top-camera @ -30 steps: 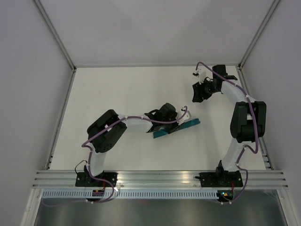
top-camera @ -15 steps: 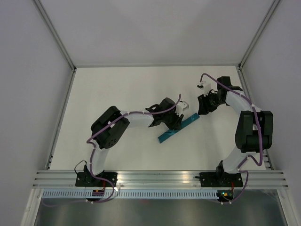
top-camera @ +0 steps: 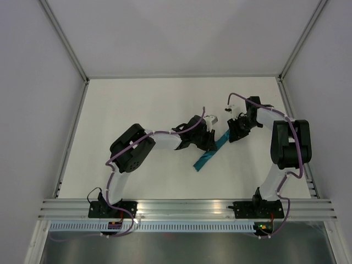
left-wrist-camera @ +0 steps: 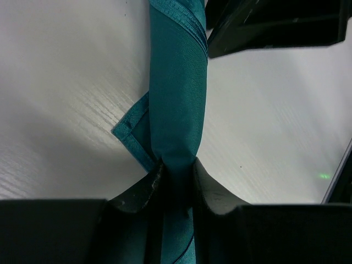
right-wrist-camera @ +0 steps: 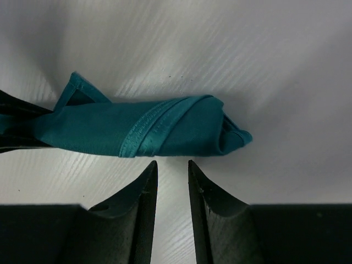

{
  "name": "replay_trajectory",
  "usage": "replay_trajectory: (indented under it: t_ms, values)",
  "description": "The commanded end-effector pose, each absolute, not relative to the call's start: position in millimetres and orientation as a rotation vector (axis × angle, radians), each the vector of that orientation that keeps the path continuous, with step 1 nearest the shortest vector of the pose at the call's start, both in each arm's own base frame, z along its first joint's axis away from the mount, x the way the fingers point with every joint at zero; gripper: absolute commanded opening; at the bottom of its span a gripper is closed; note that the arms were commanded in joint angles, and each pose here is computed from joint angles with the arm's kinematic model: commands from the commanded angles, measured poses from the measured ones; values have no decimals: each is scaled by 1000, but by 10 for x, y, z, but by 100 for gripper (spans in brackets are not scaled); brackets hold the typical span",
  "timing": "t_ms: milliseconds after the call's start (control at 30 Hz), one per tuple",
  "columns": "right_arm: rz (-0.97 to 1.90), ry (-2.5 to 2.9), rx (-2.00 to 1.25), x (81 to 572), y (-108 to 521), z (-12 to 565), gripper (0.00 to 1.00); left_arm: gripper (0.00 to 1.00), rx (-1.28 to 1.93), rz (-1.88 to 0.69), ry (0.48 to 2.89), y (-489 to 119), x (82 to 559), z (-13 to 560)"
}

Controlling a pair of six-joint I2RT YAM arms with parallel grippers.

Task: Fold the napkin, place the utensils inside, and roll it up
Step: Roll the napkin with the utensil

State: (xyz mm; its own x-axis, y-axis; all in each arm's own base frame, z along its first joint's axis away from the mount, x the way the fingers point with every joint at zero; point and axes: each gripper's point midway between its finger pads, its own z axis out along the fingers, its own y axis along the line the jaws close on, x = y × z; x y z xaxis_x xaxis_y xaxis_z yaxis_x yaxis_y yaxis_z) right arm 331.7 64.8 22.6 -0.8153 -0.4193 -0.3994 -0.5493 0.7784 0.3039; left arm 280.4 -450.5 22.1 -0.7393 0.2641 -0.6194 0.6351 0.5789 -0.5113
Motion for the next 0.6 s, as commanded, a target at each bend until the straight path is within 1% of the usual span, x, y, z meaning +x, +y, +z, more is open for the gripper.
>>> replay_trajectory:
  t_ms: [0,233,367,567]
  values:
    - [524,2697,-748,3341,711,102,34,13,575,-875,2576,-4267,2580,-411]
    - [471,2707,-751,3558,802,23,32,23,459,-910,2558,-4387,2659,-347]
    - [451,2722,-736,3669,832,-19,31,31,415,-905,2547,-4416,2720,-328]
    - [406,2719,-759,3826,922,-54,29,36,350,-913,2543,-4475,2792,-325]
